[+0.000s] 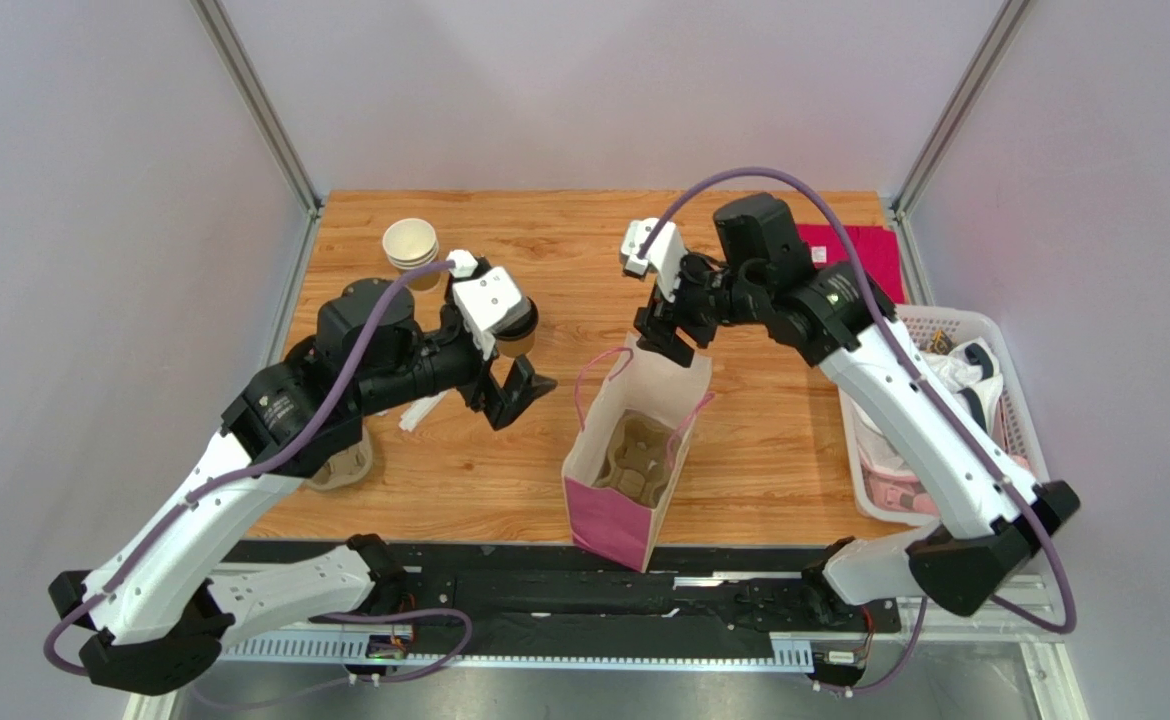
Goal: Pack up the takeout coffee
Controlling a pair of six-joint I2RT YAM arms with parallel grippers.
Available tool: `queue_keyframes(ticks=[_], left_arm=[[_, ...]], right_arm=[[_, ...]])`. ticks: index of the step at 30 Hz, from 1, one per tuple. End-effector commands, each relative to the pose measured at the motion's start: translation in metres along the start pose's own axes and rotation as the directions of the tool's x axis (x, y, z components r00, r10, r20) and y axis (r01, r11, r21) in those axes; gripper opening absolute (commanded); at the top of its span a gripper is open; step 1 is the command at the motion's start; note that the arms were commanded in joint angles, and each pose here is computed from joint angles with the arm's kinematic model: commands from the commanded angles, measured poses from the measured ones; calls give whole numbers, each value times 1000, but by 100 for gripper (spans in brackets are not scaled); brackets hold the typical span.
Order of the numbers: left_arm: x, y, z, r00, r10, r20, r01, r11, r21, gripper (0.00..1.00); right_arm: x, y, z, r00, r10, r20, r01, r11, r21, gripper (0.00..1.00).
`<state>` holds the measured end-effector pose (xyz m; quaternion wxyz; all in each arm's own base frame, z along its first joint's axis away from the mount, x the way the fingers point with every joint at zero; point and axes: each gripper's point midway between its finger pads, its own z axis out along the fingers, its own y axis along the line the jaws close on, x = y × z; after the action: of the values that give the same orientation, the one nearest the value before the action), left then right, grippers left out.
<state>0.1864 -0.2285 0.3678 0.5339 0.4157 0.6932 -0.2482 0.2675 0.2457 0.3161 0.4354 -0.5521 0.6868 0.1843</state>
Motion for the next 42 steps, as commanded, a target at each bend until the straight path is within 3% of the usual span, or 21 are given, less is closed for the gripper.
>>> queue_keyframes(ticks=[1,8,11,13,14,15,19,23,25,36,40,42], left_arm=[[13,-33,-13,998,-63,1,62,985,162,95],[33,0,1,997,-62,-42,64,997,48,96],[41,10,9,994,-89,-67,92,995,28,96],[42,17,13,991,-110,-72,111,994,7,96],[42,20,14,990,-119,-71,119,993,-4,96],[44,23,15,989,-126,-72,125,992,-16,96],[42,36,20,988,-146,-57,143,988,-60,96],[45,42,28,985,-161,-58,157,985,-68,96],[48,44,33,984,-166,-61,162,985,-62,96],[57,50,58,977,-181,-116,179,984,-24,92],[74,86,69,942,-252,-223,216,961,-174,87],[90,110,74,894,-309,-325,232,939,-253,90]], right_arm=[[18,16,5,989,44,-139,-62,990,-130,69],[36,20,22,977,-1,-213,-48,974,-224,63],[44,17,26,967,20,-252,-75,975,-209,51],[43,16,24,965,45,-258,-97,976,-193,32],[41,14,22,961,91,-260,-138,976,-167,5],[38,8,18,962,113,-248,-146,982,-123,0],[24,-8,-4,954,273,-126,-270,962,37,0],[8,-9,-27,948,312,66,-318,939,129,0],[13,-1,-36,940,326,98,-338,929,153,0],[59,-11,-38,897,440,34,-423,836,349,0],[74,-16,-32,860,510,-23,-460,793,399,0],[82,-21,-33,842,538,-44,-469,769,435,0]])
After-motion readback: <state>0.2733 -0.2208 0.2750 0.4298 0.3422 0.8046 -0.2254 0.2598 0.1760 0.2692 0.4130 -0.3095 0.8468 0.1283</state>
